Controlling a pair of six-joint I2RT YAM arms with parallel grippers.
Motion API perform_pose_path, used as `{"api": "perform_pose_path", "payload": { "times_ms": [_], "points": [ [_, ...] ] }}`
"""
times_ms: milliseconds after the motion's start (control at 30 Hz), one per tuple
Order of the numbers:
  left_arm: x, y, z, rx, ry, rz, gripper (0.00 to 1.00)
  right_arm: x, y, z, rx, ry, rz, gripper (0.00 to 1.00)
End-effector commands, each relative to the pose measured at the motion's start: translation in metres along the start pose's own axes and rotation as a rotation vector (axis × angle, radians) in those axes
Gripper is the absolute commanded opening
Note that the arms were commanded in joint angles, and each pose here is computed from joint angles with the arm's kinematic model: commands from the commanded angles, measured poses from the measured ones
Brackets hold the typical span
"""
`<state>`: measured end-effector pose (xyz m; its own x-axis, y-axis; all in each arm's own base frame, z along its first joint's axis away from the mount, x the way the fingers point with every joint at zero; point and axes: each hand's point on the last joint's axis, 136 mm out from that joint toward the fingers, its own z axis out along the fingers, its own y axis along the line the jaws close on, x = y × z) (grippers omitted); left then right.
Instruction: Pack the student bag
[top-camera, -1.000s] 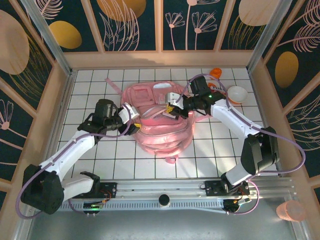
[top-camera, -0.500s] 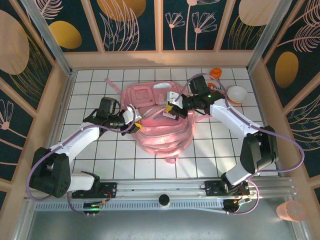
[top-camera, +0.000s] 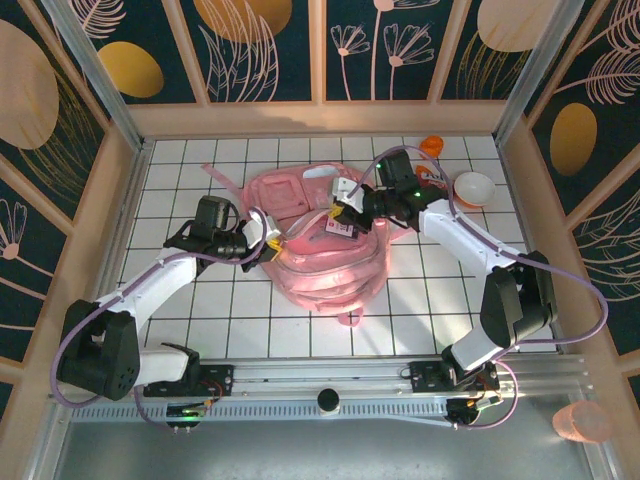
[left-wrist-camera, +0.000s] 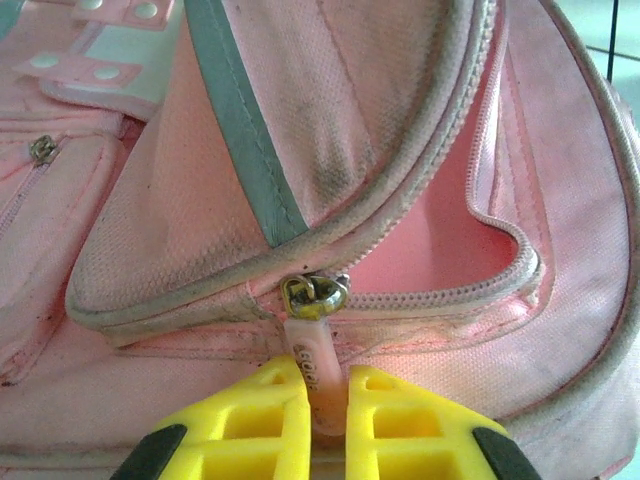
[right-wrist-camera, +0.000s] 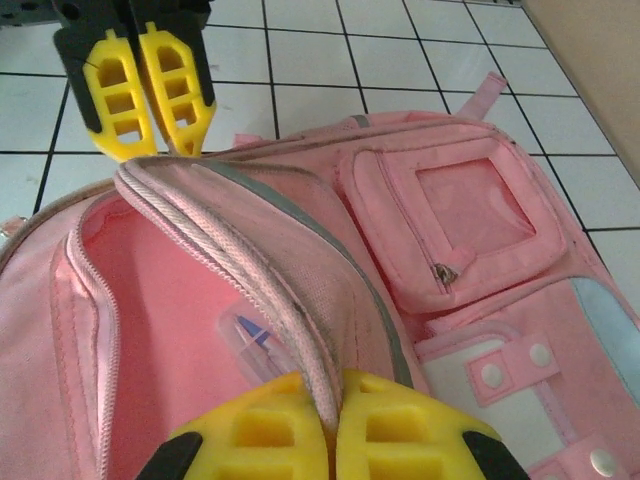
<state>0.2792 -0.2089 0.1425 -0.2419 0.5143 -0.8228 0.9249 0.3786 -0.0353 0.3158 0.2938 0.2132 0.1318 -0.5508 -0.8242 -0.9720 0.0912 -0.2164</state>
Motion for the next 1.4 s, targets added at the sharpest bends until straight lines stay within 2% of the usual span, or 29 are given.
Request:
{"api": "perform_pose_path", "payload": {
  "times_ms": [0, 33, 133, 267, 300, 400, 500, 600, 800, 967, 1033, 1233, 1367],
  "points": [
    [-0.023, -0.010, -0.007, 0.039, -0.089, -0.013, 0.01, -0.025, 0.001, -0.006, 0.045, -0.062, -0.031, 0.00],
    [-0.023, -0.006, -0.007, 0.014, -0.084, -0.034, 0.02, -0.025, 0.003, -0.008, 0.042, -0.061, -0.018, 0.00],
    [-0.014, -0.006, -0.005, 0.007, -0.068, -0.053, 0.26, -0.025, 0.018, -0.015, 0.017, -0.073, -0.022, 0.00],
    [-0.004, -0.014, 0.002, 0.070, -0.048, -0.045, 0.42, -0.027, 0.030, -0.023, 0.011, -0.093, -0.075, 0.00],
    [-0.004, -0.018, 0.003, 0.098, -0.052, -0.040, 0.45, -0.027, 0.031, -0.023, 0.010, -0.096, -0.088, 0.00],
    [-0.005, -0.025, 0.006, 0.157, -0.061, -0.048, 0.46, -0.030, 0.030, -0.021, -0.007, -0.103, -0.105, 0.00],
    [0.005, -0.022, 0.009, 0.140, -0.025, -0.041, 0.47, -0.030, 0.027, -0.020, -0.013, -0.099, -0.114, 0.00],
    [0.005, -0.017, 0.009, 0.108, -0.028, -0.024, 0.43, -0.030, 0.023, -0.019, -0.003, -0.090, -0.109, 0.00],
    [-0.008, -0.032, 0.005, 0.186, -0.095, -0.020, 0.27, -0.027, 0.011, -0.016, 0.046, -0.072, -0.066, 0.00],
    [-0.014, -0.041, -0.001, 0.215, -0.145, -0.026, 0.25, -0.024, 0.008, -0.014, 0.058, -0.065, -0.049, 0.00],
    [-0.012, -0.042, -0.001, 0.211, -0.143, -0.037, 0.23, -0.024, 0.007, -0.014, 0.061, -0.064, -0.045, 0.00],
    [-0.007, -0.030, 0.002, 0.144, -0.113, -0.088, 0.03, -0.024, 0.001, -0.013, 0.091, -0.064, -0.020, 0.00],
    [-0.015, -0.036, -0.001, 0.183, -0.139, -0.124, 0.00, -0.024, 0.002, -0.012, 0.109, -0.075, -0.005, 0.00]
  ]
}}
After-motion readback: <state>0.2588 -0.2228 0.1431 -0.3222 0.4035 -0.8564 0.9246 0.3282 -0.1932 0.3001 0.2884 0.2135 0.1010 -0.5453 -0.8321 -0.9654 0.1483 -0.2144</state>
